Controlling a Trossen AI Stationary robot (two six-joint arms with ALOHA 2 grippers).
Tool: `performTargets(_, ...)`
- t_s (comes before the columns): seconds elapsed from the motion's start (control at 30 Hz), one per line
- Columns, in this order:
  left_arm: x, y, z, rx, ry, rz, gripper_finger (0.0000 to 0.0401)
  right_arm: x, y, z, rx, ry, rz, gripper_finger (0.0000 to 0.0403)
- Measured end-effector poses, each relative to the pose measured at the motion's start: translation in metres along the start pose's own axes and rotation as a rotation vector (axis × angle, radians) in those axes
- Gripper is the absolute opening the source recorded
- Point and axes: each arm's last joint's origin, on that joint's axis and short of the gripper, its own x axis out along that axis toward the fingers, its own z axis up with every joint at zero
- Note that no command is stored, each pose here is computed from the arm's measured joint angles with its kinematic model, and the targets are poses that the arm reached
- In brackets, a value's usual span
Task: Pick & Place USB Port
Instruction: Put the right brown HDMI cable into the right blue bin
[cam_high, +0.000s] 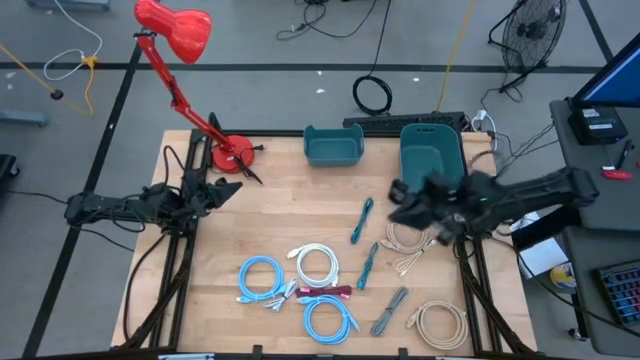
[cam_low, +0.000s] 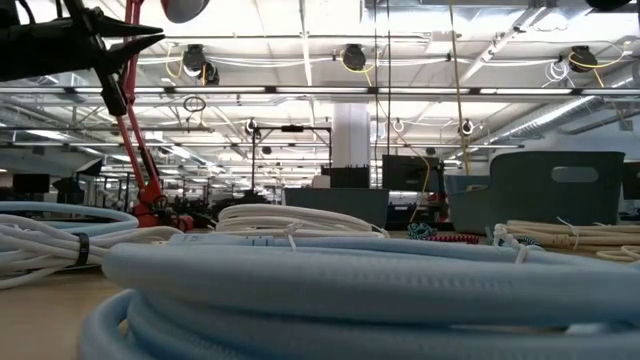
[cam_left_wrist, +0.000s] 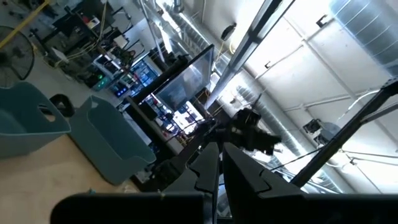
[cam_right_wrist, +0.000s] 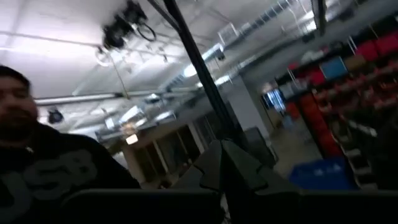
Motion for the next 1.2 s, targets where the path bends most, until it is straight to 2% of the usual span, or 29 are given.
performTargets(0.13, 0.0, 0.0, 0.0, -0.069, 0.001, 0.001, 0.0024, 0.011, -0.012, -0.023, 0.11, 0.129, -0.021, 0.0)
performTargets(0.23, 0.0, 0.001, -0.001, -0.095, 0.012, 0.006, 0.0024, 0.012, -0.021, -0.041, 0.22, 0.252, -0.092, 0.0)
performTargets(0.4, 0.0, 0.001, -0.003, -0.091, 0.044, -0.005, 0.0024, 0.013, -0.024, -0.052, 0.318, 0.319, -0.141, 0.0)
performTargets(0.57, 0.0, 0.001, -0.002, -0.095, 0.033, 0.002, 0.0024, 0.016, -0.026, -0.048, 0.358, 0.214, -0.176, 0.0)
performTargets(0.7, 0.0, -0.001, 0.003, -0.165, -0.06, 0.008, 0.0024, 0.017, -0.029, -0.054, 0.405, 0.217, -0.214, 0.0)
performTargets(0.77, 0.0, -0.004, 0.005, -0.225, -0.057, -0.034, 0.0024, 0.018, -0.03, -0.055, 0.408, 0.211, -0.219, 0.0)
performTargets(0.87, 0.0, -0.006, 0.007, -0.243, -0.057, -0.068, 0.0024, 0.02, -0.033, -0.054, 0.392, 0.148, -0.251, 0.0)
performTargets(1.07, 0.0, -0.011, 0.005, -0.312, 0.044, -0.157, 0.0024, 0.021, -0.034, -0.045, 0.314, 0.013, -0.292, 0.0013)
performTargets(1.2, 0.004, -0.033, 0.016, -0.26, 0.125, -0.296, 0.0024, 0.022, -0.035, -0.038, 0.291, -0.016, -0.282, 0.0048)
